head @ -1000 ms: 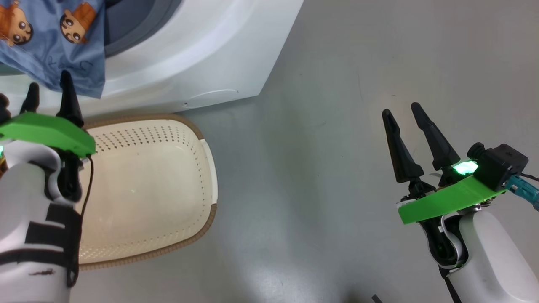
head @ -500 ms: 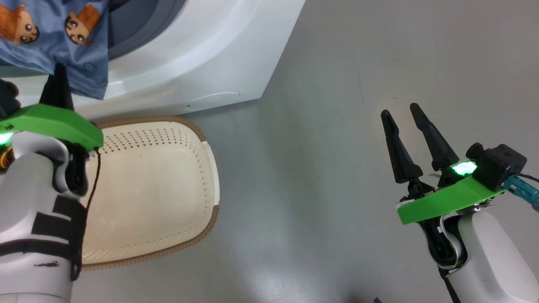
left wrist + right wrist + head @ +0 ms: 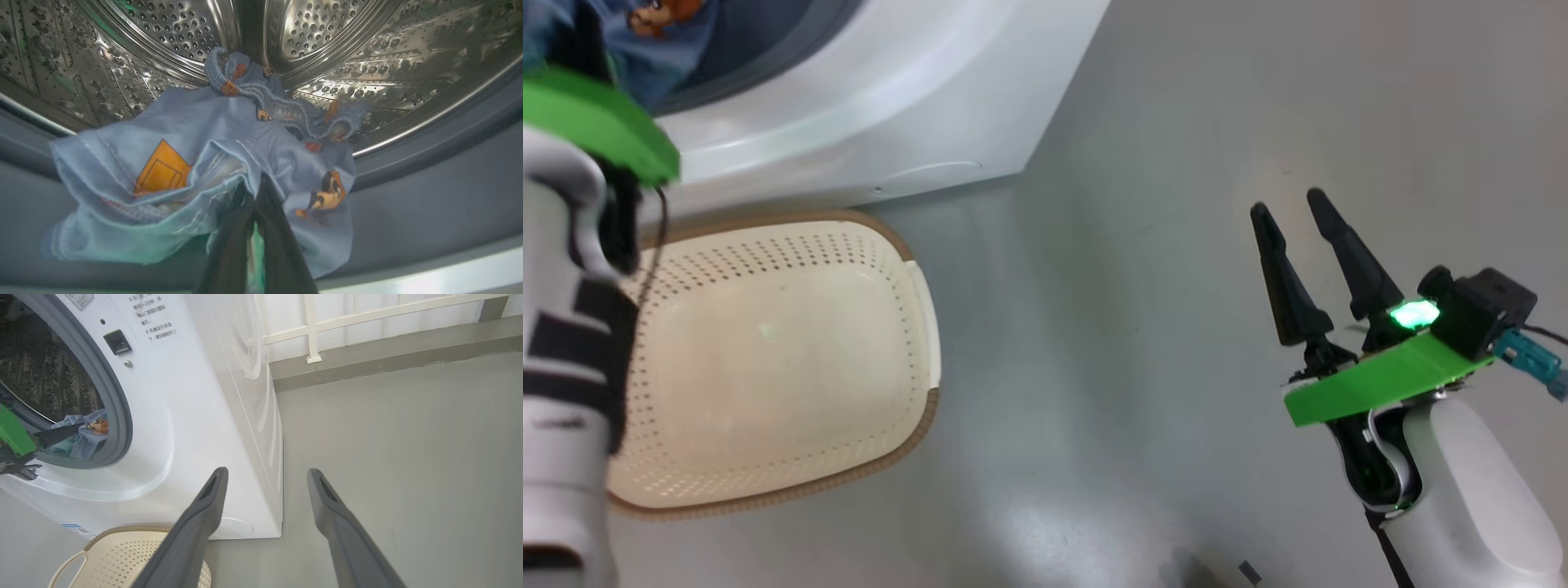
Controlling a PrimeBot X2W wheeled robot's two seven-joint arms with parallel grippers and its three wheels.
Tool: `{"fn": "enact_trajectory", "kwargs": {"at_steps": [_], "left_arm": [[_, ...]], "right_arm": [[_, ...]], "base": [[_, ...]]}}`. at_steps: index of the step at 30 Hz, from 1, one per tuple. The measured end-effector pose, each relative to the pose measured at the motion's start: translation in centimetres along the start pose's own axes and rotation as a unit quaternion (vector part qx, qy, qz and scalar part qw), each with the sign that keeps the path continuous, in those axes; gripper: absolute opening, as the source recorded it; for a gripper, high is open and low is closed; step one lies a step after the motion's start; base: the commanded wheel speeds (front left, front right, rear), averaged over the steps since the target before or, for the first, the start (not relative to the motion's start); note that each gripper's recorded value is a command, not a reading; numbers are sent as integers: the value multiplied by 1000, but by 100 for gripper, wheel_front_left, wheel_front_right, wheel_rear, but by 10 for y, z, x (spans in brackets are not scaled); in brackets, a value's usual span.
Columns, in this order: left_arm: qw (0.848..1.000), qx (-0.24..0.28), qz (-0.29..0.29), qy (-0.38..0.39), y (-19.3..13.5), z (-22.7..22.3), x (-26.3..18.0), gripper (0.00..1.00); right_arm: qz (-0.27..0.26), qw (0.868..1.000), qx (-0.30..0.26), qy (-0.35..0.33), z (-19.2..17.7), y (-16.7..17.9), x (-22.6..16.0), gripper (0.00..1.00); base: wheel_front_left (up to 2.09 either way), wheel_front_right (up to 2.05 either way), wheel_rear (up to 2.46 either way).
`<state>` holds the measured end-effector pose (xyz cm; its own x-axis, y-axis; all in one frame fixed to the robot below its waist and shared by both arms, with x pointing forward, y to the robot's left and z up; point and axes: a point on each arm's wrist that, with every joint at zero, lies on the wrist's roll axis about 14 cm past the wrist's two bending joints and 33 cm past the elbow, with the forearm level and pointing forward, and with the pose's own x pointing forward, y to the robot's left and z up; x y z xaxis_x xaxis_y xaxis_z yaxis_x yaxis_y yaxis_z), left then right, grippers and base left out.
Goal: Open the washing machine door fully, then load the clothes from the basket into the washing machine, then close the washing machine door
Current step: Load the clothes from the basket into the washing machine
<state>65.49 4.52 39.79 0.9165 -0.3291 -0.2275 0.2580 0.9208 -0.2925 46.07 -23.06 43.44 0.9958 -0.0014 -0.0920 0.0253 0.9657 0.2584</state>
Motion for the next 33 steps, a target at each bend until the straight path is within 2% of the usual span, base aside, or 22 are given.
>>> {"fn": "enact_trajectory", "kwargs": {"at_steps": [10,15,20,21,22,29,33], "left_arm": [[997,77,0,10,-12,20,49,0],[995,80,-7,-64,-24,55,71,0],[994,97,-16,-53,-32,41,82,1],[994,102,-13,-44,-31,36,84,47],[993,109,-13,-37,-31,31,84,100],[993,116,9,18,-27,21,82,100],[994,112,6,16,-29,29,77,100]], "right_arm": [[-28,1000,1,9,-7,-16,-2,100],[-46,999,-4,15,-10,-26,-7,100],[-60,998,-11,20,-12,-36,-11,100],[-62,998,-11,21,-13,-37,-12,100],[-63,998,-12,22,-13,-37,-12,100],[-53,998,-4,21,-15,-30,-8,100],[-43,999,-2,15,-12,-24,-4,100]], "base": [[0,0,0],[0,0,0],[0,0,0],[0,0,0],[0,0,0],[0,0,0],[0,0,0]]}}
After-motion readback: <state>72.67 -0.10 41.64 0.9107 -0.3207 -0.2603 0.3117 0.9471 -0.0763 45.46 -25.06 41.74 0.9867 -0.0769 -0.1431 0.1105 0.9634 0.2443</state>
